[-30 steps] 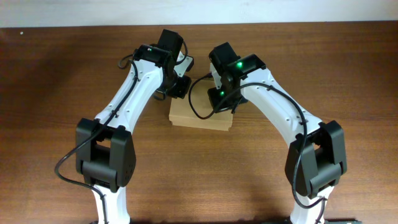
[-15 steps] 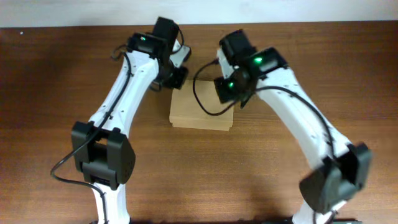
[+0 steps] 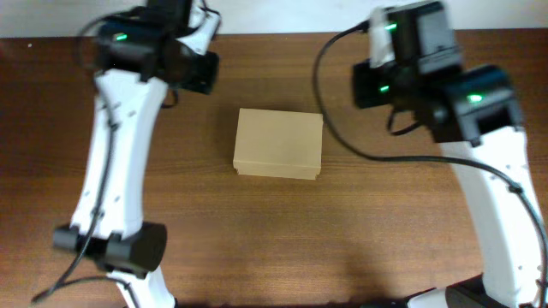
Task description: Pack container
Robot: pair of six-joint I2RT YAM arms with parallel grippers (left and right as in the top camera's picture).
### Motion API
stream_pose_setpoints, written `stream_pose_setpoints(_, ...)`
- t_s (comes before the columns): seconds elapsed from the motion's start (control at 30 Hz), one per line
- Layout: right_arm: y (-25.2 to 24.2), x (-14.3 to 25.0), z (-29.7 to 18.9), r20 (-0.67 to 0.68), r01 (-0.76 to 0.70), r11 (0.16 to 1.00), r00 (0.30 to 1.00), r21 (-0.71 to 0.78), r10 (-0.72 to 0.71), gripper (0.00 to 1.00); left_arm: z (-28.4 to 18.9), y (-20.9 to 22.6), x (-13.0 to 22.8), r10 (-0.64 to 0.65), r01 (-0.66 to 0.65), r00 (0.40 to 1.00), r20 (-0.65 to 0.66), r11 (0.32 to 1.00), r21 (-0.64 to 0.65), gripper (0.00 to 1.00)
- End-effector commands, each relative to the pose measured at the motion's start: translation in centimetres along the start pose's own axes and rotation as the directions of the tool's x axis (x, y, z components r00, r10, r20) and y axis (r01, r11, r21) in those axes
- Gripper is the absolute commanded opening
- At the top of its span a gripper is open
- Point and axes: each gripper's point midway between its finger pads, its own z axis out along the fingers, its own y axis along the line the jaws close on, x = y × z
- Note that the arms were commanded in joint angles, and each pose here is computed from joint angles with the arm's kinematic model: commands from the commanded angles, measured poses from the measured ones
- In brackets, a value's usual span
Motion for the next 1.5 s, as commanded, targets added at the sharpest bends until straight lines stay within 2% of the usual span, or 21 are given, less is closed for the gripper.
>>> stream_pose_setpoints(0.0,-4.0,-2.4,-5.0,0.143,-0.082,0.994,0.987,0.076,0.070,0.04,-5.9,2.6,-0.2,-0.026,0.035,0.992,0.121,0.997,-0.071,0.03)
stream_pose_setpoints(0.13,-5.8,-3.3,-8.6,0.232,-0.127,0.988,0.967,0.083,0.105,0.04,-10.6,4.6,0.8,-0.065,0.091,0.975,0.211,0.990,-0.112,0.08)
stream_pose_setpoints(0.2,-6.1,-3.5,-10.0,0.268,-0.137,0.987,0.957,0.088,0.109,0.04,-12.5,5.2,1.2,-0.076,0.110,0.964,0.253,0.986,-0.126,0.16)
stream_pose_setpoints(0.23,-6.2,-3.5,-10.5,0.279,-0.139,0.986,0.954,0.088,0.109,0.09,-13.4,5.3,1.4,-0.078,0.118,0.959,0.272,0.984,-0.132,0.23)
stream_pose_setpoints(0.27,-6.2,-3.5,-10.9,0.286,-0.139,0.986,0.952,0.087,0.109,0.18,-14.1,5.4,1.6,-0.079,0.122,0.955,0.285,0.983,-0.136,0.33)
stream_pose_setpoints(0.3,-6.1,-3.4,-11.2,0.291,-0.138,0.987,0.951,0.086,0.108,0.34,-14.7,5.4,1.7,-0.078,0.124,0.951,0.298,0.983,-0.138,0.41)
stream_pose_setpoints(0.33,-6.1,-3.4,-11.5,0.293,-0.138,0.987,0.950,0.085,0.108,0.57,-15.2,5.3,1.9,-0.077,0.124,0.949,0.307,0.982,-0.139,0.75)
stream_pose_setpoints(0.37,-6.1,-3.2,-11.7,0.293,-0.138,0.987,0.950,0.085,0.108,0.99,-15.6,5.2,2.0,-0.075,0.124,0.946,0.315,0.982,-0.140,1.00)
stream_pose_setpoints(0.5,-6.1,-2.7,-11.6,0.273,-0.138,0.987,0.956,0.088,0.109,0.99,-16.0,5.0,2.6,-0.077,0.124,0.949,0.307,0.983,-0.138,1.00)
stream_pose_setpoints(0.73,-6.1,-1.4,-11.3,0.221,-0.137,0.986,0.969,0.096,0.113,0.99,-15.3,4.6,4.9,-0.090,0.119,0.973,0.212,0.984,-0.130,0.99)
stream_pose_setpoints(1.47,-6.1,-0.7,-11.1,0.192,-0.137,0.986,0.975,0.100,0.116,0.99,-15.3,4.6,5.1,-0.091,0.119,0.974,0.207,0.985,-0.129,1.00)
